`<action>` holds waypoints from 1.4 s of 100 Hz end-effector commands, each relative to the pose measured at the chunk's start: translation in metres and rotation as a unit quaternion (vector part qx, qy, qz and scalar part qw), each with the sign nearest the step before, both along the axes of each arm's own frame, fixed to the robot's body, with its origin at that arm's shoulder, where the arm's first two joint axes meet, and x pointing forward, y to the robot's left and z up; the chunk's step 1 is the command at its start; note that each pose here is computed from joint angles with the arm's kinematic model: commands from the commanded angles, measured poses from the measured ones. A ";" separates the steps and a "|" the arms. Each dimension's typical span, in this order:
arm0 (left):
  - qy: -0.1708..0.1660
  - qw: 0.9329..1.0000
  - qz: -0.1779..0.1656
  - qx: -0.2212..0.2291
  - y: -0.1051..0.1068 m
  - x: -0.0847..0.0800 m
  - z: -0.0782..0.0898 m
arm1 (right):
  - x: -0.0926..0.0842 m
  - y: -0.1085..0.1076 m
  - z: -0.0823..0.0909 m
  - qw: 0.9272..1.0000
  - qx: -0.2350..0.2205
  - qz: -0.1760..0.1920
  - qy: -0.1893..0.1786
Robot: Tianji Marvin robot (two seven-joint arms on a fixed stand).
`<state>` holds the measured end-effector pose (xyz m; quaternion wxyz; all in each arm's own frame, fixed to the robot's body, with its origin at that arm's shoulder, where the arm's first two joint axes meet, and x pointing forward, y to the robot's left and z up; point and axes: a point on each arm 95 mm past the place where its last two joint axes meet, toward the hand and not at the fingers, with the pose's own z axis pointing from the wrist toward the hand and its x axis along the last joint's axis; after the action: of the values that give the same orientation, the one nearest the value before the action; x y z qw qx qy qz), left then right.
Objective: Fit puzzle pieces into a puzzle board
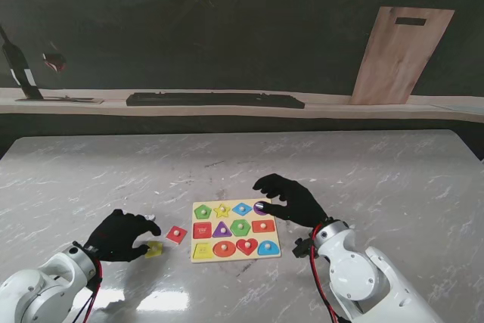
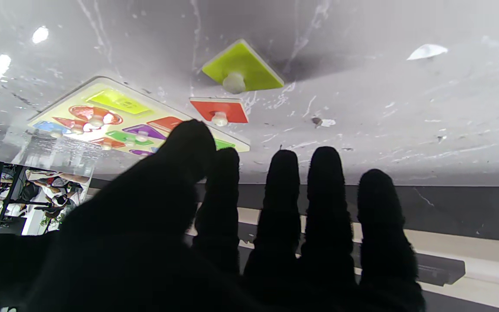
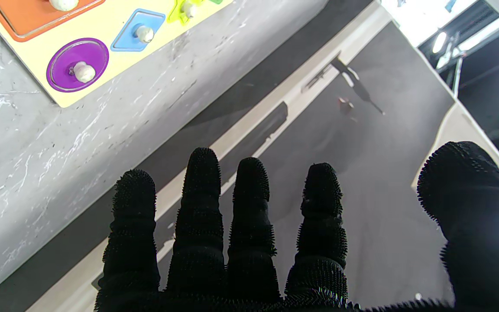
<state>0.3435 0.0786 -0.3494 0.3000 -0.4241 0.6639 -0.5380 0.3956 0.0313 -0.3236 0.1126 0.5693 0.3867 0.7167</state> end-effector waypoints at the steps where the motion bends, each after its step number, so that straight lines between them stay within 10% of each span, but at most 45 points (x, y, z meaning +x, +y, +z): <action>1: 0.009 1.000 -0.001 0.001 0.002 0.000 -0.004 | -0.002 0.002 -0.003 1.000 -0.003 0.002 0.003; 140: 0.035 0.999 -0.012 0.013 -0.003 0.016 -0.028 | -0.002 0.004 -0.002 1.000 -0.005 0.003 0.005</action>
<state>0.3585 0.0739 -0.3759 0.2745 -0.4309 0.6834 -0.5215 0.3967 0.0328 -0.3246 0.1132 0.5715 0.3903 0.7129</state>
